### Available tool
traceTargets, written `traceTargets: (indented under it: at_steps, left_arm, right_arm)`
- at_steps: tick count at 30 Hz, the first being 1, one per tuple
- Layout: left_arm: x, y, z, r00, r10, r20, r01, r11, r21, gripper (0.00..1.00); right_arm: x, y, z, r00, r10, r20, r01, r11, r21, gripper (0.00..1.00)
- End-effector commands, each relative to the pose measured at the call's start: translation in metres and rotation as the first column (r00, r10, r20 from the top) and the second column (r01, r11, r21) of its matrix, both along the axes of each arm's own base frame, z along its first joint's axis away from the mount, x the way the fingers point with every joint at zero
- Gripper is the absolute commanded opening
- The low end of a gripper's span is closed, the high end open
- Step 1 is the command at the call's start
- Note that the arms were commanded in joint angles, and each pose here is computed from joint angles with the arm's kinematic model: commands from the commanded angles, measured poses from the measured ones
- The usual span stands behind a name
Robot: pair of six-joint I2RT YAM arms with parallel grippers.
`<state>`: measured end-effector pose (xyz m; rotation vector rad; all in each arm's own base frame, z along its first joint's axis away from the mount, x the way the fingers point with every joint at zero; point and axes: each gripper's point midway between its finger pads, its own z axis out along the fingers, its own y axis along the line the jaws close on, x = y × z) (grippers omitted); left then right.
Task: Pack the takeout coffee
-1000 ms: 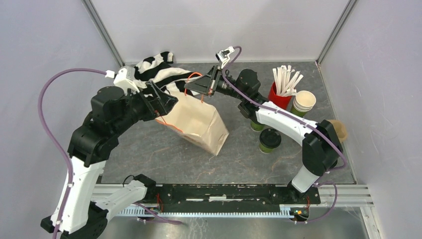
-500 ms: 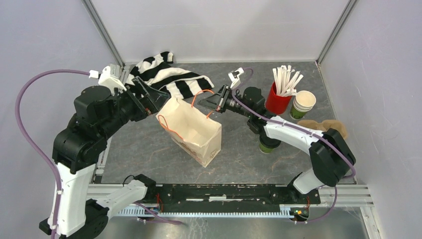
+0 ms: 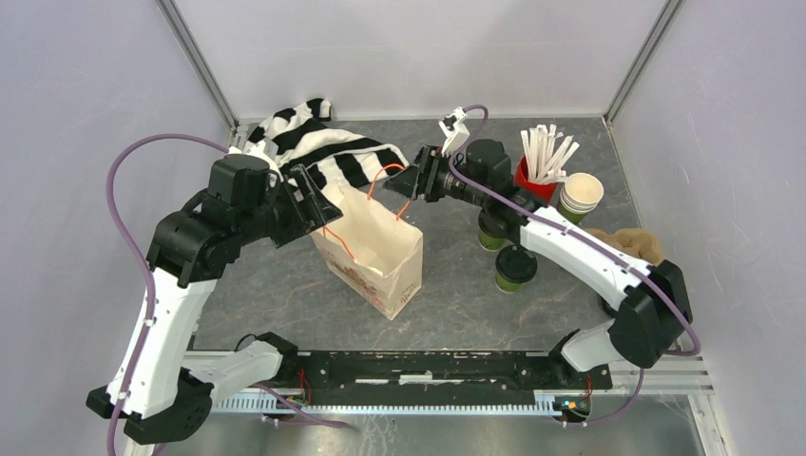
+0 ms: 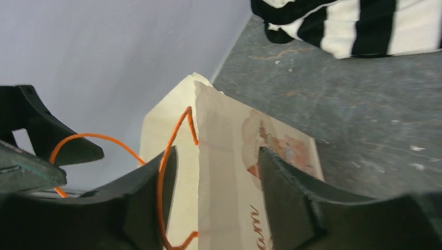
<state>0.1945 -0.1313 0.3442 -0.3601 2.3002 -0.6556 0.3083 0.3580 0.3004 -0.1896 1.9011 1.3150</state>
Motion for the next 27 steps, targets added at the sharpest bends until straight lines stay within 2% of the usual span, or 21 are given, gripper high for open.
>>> traceTargets:
  at_steps: [1, 4, 6, 10, 15, 19, 23, 26, 27]
  left_arm:
    - [-0.002, 0.0, 0.002, 0.999, -0.028, 0.024, 0.028, 1.0, 0.01, 0.73]
    - [0.007, 0.004, 0.002, 0.999, -0.017, 0.045, 0.015, 0.999, 0.048, 0.61]
    - [0.013, 0.001, 0.007, 0.998, -0.025, 0.061, 0.022, 0.998, 0.05, 0.54]
    - [0.019, 0.002, 0.005, 0.994, -0.053, 0.094, 0.044, 0.995, 0.094, 0.39]
    - [0.025, 0.006, 0.009, 0.99, -0.068, 0.126, 0.05, 0.988, 0.144, 0.29]
    - [0.031, 0.003, 0.01, 0.985, -0.1, 0.144, 0.076, 0.984, 0.163, 0.23]
    - [0.032, 0.004, 0.017, 0.975, -0.143, 0.17, 0.108, 0.973, 0.204, 0.2]
    - [0.033, 0.006, 0.02, 0.965, -0.179, 0.193, 0.129, 0.96, 0.247, 0.18]
    - [0.033, 0.007, 0.021, 0.962, -0.189, 0.198, 0.134, 0.956, 0.26, 0.18]
  right_arm:
    - [-0.013, -0.037, 0.02, 0.988, 0.011, 0.151, 0.026, 0.97, -0.241, 0.7]
    - [-0.019, -0.084, 0.024, 0.971, -0.052, 0.232, 0.145, 0.903, -0.404, 0.83]
    - [-0.026, -0.122, 0.022, 0.96, -0.099, 0.263, 0.224, 0.835, -0.503, 0.87]
    - [-0.04, -0.215, 0.018, 0.9, -0.28, 0.334, 0.435, 0.64, -0.634, 0.95]
    - [-0.054, -0.31, 0.001, 0.769, -0.534, 0.351, 0.59, 0.383, -0.711, 0.95]
    - [-0.059, -0.344, -0.056, 0.712, -0.643, 0.281, 0.55, 0.263, -0.792, 0.85]
    - [-0.055, -0.367, -0.113, 0.672, -0.728, 0.135, 0.495, 0.306, -0.813, 0.75]
    - [-0.043, -0.38, -0.144, 0.657, -0.754, 0.023, 0.489, 0.402, -0.775, 0.72]
    - [-0.039, -0.379, -0.151, 0.669, -0.743, -0.003, 0.485, 0.44, -0.756, 0.71]
